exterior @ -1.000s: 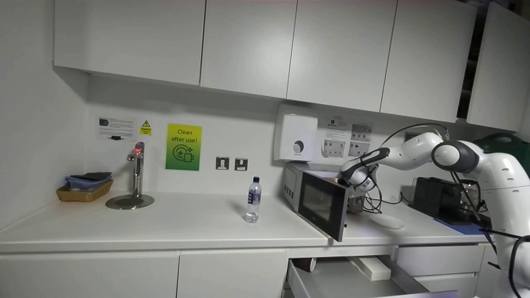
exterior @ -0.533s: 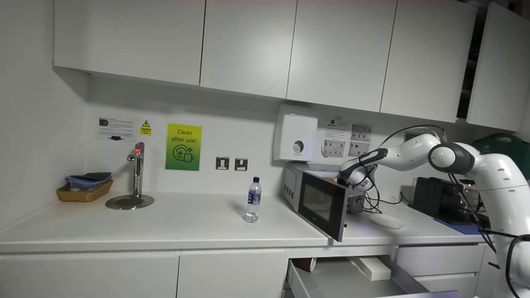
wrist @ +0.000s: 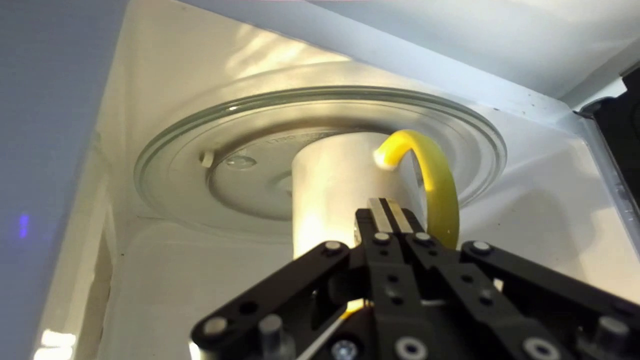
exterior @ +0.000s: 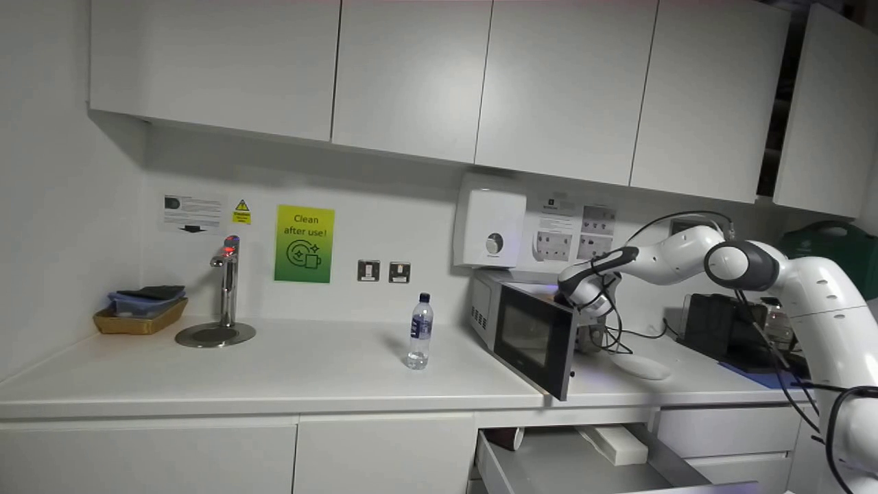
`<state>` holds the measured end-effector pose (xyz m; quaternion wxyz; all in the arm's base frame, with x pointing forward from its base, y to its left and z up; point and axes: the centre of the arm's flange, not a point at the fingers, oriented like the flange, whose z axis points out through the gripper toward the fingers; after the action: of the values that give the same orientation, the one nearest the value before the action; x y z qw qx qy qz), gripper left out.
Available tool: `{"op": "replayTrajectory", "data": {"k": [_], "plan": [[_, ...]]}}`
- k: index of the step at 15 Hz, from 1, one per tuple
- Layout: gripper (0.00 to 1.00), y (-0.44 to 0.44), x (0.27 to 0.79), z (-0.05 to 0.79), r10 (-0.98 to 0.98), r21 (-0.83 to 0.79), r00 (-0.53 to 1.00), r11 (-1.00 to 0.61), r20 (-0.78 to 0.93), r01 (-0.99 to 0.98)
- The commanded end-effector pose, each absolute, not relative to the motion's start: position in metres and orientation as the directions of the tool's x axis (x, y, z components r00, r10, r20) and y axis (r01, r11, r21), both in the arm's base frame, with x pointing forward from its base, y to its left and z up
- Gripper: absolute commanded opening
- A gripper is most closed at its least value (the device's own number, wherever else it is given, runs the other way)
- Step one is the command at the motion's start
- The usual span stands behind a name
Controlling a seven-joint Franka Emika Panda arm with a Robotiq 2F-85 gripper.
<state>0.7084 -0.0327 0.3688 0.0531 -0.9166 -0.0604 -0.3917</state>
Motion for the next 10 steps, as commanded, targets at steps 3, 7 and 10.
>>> {"op": "replayTrajectory", "data": {"k": [3, 7, 10], "plan": [[0.00, -0.0393, 0.7179, 0.3668, 0.066, -0.065, 0.626, -0.981, 0.777, 0.184], [0.00, -0.0414, 0.7216, 0.3661, 0.066, -0.075, 0.608, -0.976, 0.791, 0.204], [0.00, -0.0430, 0.7227, 0.3666, 0.073, -0.075, 0.596, -0.973, 0.799, 0.220]]}}
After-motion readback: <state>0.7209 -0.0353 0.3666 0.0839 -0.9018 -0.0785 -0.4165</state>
